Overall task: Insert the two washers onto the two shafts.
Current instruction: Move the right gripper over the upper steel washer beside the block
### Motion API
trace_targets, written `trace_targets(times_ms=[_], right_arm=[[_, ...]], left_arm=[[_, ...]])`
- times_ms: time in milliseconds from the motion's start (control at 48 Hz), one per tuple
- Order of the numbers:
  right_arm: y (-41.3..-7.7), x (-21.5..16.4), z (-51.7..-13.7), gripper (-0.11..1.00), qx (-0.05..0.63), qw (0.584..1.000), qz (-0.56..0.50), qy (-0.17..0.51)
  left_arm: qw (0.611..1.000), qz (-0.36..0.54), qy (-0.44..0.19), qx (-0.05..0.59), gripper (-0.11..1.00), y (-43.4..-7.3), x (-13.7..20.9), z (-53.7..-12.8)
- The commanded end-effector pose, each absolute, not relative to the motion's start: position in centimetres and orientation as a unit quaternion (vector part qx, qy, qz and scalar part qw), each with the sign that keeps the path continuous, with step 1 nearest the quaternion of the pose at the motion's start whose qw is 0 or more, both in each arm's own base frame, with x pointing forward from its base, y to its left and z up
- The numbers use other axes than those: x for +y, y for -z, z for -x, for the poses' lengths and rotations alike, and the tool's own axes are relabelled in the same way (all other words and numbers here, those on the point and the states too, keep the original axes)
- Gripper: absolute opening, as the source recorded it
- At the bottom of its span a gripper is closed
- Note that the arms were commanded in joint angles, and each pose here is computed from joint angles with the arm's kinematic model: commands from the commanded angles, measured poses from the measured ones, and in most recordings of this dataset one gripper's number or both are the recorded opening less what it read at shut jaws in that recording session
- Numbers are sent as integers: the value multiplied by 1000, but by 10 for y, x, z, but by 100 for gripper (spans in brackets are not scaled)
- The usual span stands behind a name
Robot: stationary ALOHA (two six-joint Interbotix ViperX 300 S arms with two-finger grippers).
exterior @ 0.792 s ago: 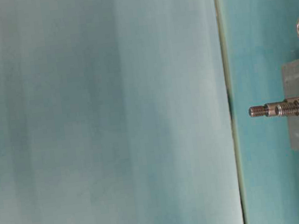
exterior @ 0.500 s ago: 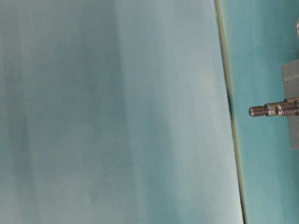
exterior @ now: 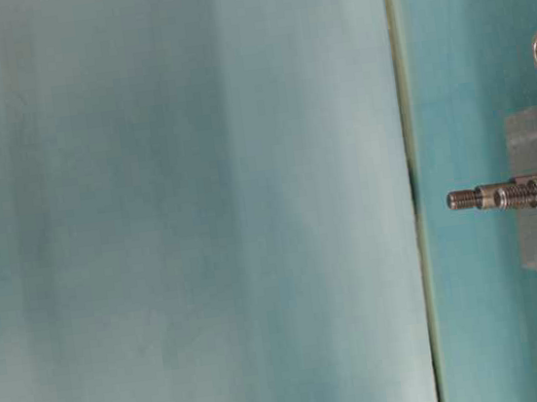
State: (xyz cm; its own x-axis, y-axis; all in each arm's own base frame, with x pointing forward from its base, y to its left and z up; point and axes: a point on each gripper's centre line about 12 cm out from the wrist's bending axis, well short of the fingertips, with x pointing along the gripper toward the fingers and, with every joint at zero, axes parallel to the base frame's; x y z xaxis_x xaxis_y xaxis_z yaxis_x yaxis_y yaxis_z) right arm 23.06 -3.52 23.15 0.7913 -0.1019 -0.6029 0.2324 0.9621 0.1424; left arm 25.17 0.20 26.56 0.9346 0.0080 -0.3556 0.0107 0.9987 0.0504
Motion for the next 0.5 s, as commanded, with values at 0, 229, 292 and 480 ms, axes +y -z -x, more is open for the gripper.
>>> trace_targets(times_ms=[0, 229, 292, 480], right_arm=[[-232, -41, -246, 1, 331, 933, -107, 95], [-218, -51, -272, 1, 379, 915, -89, 102], [-215, -54, -277, 1, 392, 910, -90, 105], [-200, -60, -297, 2, 436, 889, -92, 106]], left_arm=[[981, -30, 3, 191, 0, -267, 1, -258], [963, -33, 6, 268, 0, -244, 1, -264], [961, -33, 7, 275, 0, -240, 1, -267], [958, -34, 7, 284, 0, -237, 1, -273]])
